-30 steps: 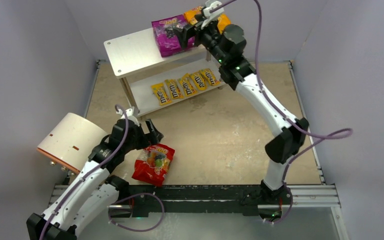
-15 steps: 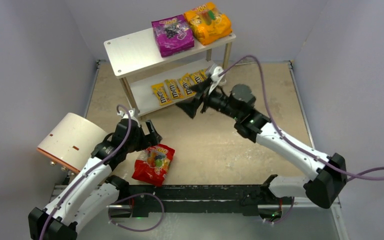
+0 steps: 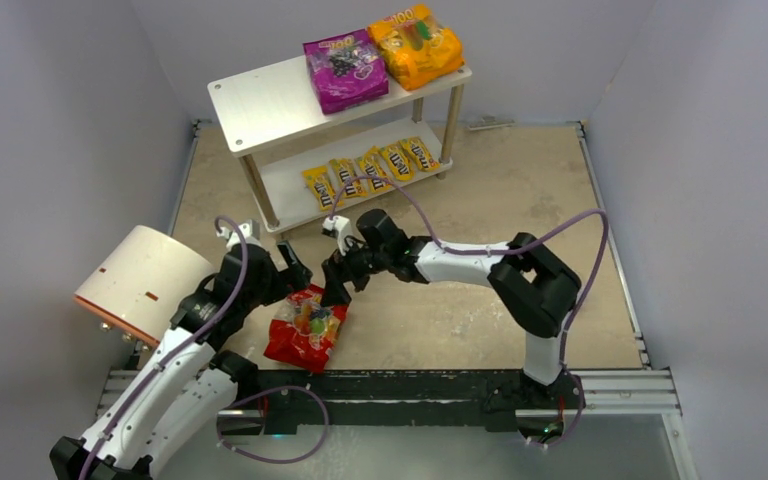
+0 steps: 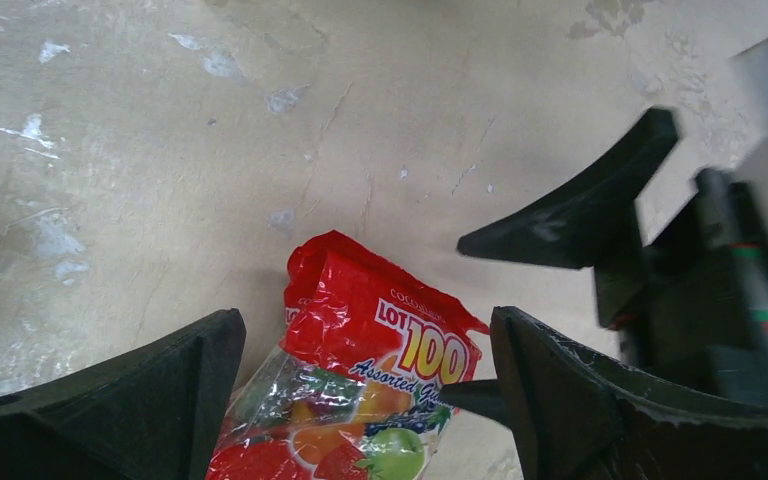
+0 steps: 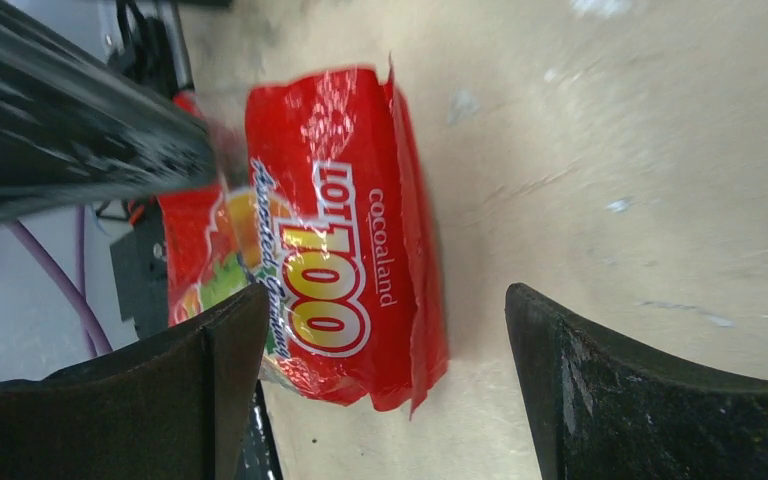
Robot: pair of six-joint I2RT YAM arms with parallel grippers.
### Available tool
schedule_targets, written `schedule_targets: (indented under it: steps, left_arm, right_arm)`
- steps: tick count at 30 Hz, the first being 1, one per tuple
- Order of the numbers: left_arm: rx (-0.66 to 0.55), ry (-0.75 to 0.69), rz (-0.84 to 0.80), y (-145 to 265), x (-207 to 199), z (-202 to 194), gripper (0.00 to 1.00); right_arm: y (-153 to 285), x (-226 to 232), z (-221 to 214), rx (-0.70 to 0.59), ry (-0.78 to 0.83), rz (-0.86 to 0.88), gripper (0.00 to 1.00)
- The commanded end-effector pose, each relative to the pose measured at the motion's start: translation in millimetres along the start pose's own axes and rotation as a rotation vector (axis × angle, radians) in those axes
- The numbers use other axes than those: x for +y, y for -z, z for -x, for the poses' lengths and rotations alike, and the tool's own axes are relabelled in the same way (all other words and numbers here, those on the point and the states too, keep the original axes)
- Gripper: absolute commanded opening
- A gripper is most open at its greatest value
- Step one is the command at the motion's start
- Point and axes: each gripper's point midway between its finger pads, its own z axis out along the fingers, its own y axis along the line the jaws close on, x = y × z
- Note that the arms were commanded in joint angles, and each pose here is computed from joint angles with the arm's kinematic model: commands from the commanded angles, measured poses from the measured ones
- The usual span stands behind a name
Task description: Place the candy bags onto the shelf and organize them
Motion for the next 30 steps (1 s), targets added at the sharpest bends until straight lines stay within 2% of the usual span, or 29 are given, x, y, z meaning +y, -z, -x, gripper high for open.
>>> schedule_targets:
  steps: [1,5,7,9,13,16,19,23,25,27,30]
  left_arm:
    - [-0.067,0.012,0.000,11,-5,21,0.99]
    - [-0.060,0.000,0.000,10,-7,21,0.99]
    - [-0.059,-0.002,0.001,9,-7,21,0.99]
    - [-0.059,-0.007,-0.002,9,-8,21,0.99]
    - [-0.049,-0.023,-0.038,9,-14,20,0.99]
    - [-0.036,-0.049,-0.109,10,-27,19,0.99]
    - [-0.029,-0.082,-0.226,13,-46,16,0.99]
    - [-0.022,-0.123,-0.399,22,-71,11,0.99]
    - [-0.018,-0.152,-0.486,26,-84,7,0.99]
    - [0.008,-0.174,-0.574,27,-95,-1,0.98]
    - [0.027,-0.188,-0.687,26,-111,-8,0.99]
  right_arm:
    - [-11,15,-14,0.062,0.020,0.083,0.89]
    - [-22,-1,-44,0.137,-0.017,0.041,0.86]
    - [-27,-7,-59,0.160,-0.045,0.033,0.79]
    - [-28,-9,-68,0.177,-0.051,0.034,0.66]
    - [-18,-3,-57,0.140,0.011,0.042,0.30]
    - [1,6,-38,0.091,0.121,0.025,0.18]
    - [24,7,-20,0.043,0.227,-0.042,0.13]
    - [64,-12,-2,-0.012,0.254,-0.190,0.06]
    - [92,-10,10,-0.073,0.247,-0.190,0.00]
    - [120,-8,18,-0.132,0.242,-0.171,0.00]
    - [149,6,22,-0.201,0.315,-0.184,0.00]
